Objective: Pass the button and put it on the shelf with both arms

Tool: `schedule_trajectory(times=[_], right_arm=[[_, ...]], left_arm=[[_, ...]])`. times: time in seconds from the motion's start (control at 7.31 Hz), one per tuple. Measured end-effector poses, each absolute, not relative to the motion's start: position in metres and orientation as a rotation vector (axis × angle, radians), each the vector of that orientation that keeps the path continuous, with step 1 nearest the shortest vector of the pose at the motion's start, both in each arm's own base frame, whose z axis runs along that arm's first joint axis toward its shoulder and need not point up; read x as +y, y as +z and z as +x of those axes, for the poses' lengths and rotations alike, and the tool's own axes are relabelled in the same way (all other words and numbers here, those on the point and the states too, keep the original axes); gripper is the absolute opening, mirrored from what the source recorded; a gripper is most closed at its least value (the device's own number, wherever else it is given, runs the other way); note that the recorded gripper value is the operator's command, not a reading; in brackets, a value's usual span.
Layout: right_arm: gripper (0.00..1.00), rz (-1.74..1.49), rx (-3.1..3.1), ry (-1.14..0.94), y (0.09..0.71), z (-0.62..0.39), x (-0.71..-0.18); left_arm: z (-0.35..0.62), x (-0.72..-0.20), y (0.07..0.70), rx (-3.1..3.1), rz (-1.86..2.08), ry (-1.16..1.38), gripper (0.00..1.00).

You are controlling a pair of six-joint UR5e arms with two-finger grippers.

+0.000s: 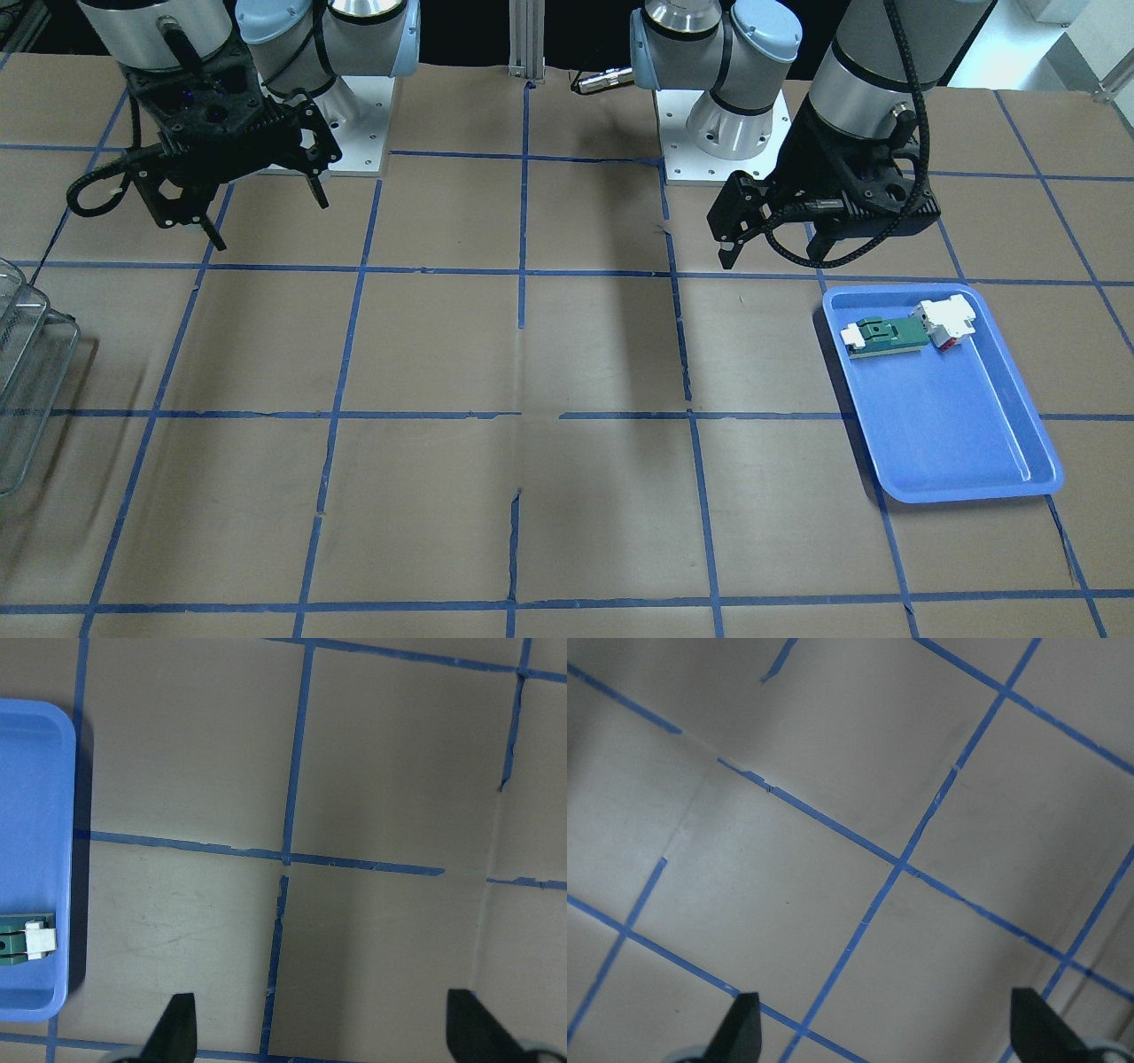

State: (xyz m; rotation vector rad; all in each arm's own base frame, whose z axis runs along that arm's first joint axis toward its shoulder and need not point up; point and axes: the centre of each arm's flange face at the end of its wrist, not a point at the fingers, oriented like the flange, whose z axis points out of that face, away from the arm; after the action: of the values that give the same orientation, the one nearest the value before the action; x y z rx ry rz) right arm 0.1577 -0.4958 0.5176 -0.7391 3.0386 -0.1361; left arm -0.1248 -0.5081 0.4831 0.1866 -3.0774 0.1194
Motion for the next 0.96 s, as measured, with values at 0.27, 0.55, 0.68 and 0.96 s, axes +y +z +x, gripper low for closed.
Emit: schedule_trajectory(times=[0.27, 0.55, 0.68, 0.96], right_arm=[[1.0, -0.343, 3.112, -0.11, 0.511, 0.155, -0.499], [1.0, -0.104, 3.177, -0.087, 0.505, 0.143, -0.504], [1.0, -0.067, 3.186, -0.088, 0.505, 0.141, -0.504], [1.0, -0.044, 3.18, -0.099, 0.506, 0.14, -0.505]], left_arm=[[-0.124, -0.508, 0.486, -3.078, 0.184, 0.124, 1.0], [-0.122, -0.508, 0.493, -3.083, 0.191, 0.126, 1.0], [-0.121, -0.508, 0.496, -3.085, 0.192, 0.121, 1.0], [-0.121, -0.507, 0.496, -3.086, 0.194, 0.112, 1.0]])
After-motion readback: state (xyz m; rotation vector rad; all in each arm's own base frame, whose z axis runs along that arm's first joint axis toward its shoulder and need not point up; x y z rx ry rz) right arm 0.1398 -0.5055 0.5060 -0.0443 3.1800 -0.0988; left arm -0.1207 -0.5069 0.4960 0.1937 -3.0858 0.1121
